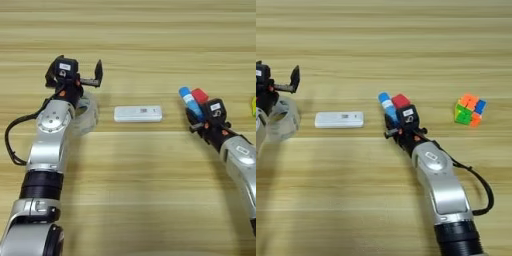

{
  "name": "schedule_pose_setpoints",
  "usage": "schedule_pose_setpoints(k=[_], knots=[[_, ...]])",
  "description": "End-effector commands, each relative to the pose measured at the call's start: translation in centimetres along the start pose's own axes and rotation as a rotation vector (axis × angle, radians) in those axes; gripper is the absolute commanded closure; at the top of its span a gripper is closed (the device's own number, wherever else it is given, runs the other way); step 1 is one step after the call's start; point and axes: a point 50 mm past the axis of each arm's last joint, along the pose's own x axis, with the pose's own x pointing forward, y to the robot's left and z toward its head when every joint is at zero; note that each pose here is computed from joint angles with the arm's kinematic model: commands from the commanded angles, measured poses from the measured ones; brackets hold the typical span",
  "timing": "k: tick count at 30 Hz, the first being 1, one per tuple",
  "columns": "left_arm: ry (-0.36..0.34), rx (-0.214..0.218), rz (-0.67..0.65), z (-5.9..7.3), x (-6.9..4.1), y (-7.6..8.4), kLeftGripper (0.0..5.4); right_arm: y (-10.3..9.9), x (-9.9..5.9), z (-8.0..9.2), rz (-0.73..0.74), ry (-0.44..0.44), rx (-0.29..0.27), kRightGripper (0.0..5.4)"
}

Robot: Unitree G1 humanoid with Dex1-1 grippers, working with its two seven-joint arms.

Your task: Move the objects on the table

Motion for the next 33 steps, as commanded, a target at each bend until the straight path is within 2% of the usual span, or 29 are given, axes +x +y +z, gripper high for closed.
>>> schedule_pose_setpoints(k=[1,12,16,27,33], knots=[[-0.009,-0.008,-0.002,0.1,0.1,-0.1,0.00,-1.7,-0.5,0.8,-0.073,-0.031,-0.002,4.00],[-0.009,-0.008,-0.005,0.0,0.2,-0.1,0.00,-5.1,-0.9,0.4,-0.222,-0.010,-0.007,4.00],[-0.008,-0.007,-0.006,0.0,0.1,-0.1,0.00,-6.2,-0.9,-0.3,-0.268,0.027,-0.005,4.00],[-0.009,-0.008,-0.009,-0.1,0.1,-0.3,0.00,-6.8,-0.1,-3.1,-0.278,0.154,-0.005,4.00],[-0.009,-0.009,-0.008,0.0,0.0,-0.2,0.00,-6.9,0.1,-3.6,-0.276,0.171,0.002,4.00]])
